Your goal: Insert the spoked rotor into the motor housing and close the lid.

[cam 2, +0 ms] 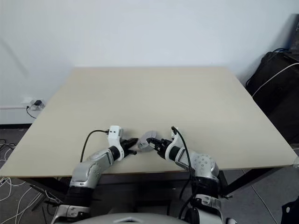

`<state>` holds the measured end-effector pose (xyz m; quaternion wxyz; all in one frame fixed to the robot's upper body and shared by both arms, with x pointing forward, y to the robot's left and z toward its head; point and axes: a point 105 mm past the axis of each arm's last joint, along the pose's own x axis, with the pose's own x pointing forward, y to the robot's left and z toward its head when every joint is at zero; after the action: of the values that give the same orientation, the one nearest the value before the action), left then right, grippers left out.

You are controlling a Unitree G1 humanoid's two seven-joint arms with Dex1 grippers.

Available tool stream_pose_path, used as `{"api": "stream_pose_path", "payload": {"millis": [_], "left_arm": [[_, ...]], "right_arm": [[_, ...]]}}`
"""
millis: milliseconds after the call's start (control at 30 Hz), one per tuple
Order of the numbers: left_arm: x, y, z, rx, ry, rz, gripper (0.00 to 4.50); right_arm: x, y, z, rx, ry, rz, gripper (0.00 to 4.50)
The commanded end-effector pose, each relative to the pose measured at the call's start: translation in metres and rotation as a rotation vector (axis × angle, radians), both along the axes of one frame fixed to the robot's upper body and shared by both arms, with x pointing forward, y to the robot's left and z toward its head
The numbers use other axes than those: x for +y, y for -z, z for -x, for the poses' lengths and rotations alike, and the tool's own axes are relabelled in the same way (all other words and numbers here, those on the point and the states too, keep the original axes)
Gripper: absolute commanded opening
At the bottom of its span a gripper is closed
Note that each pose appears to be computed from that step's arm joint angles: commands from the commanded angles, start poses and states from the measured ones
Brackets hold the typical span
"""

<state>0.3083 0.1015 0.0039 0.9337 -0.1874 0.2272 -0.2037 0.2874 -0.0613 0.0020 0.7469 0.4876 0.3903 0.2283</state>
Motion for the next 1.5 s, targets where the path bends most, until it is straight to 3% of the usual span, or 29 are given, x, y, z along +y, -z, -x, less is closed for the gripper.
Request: {"api": "stream_pose_path", "payload": {"millis": [33, 233, 400, 600, 1033, 1133, 1233, 1500], "left_arm": [[0.023, -0.043, -0.013, -0.19, -0.168, 0.048, 0.0], [0.035, -0.047, 0.002, -0.227, -0.235, 0.133, 0.0], [0.03, -0.038, 0.024, -0.167, -0.221, 0.314, 0.0], [0.02, -0.03, 0.04, -0.114, -0.234, 0.4, 0.0], [-0.001, -0.028, 0.053, -0.05, -0.231, 0.568, 0.0], [-0.003, -0.036, 0.054, -0.053, -0.247, 0.69, 0.0], [-0.006, -0.046, 0.056, -0.065, -0.247, 0.813, 0.58], [-0.013, -0.062, 0.061, -0.057, -0.238, 1.052, 3.24]], "right_arm": [[-0.01, 0.009, -0.001, 0.037, 0.07, 0.015, 2.06], [-0.006, 0.0, -0.004, 0.015, 0.088, -0.069, 2.05], [-0.003, -0.007, -0.005, 0.0, 0.096, -0.137, 2.03], [-0.002, -0.017, -0.007, -0.025, 0.109, -0.209, 2.0], [-0.006, -0.037, -0.011, -0.096, 0.135, -0.302, 1.94], [-0.006, -0.051, -0.012, -0.138, 0.139, -0.358, 1.93], [-0.003, -0.065, -0.013, -0.179, 0.126, -0.404, 1.93], [0.007, -0.086, -0.015, -0.229, 0.081, -0.476, 1.93]]}}
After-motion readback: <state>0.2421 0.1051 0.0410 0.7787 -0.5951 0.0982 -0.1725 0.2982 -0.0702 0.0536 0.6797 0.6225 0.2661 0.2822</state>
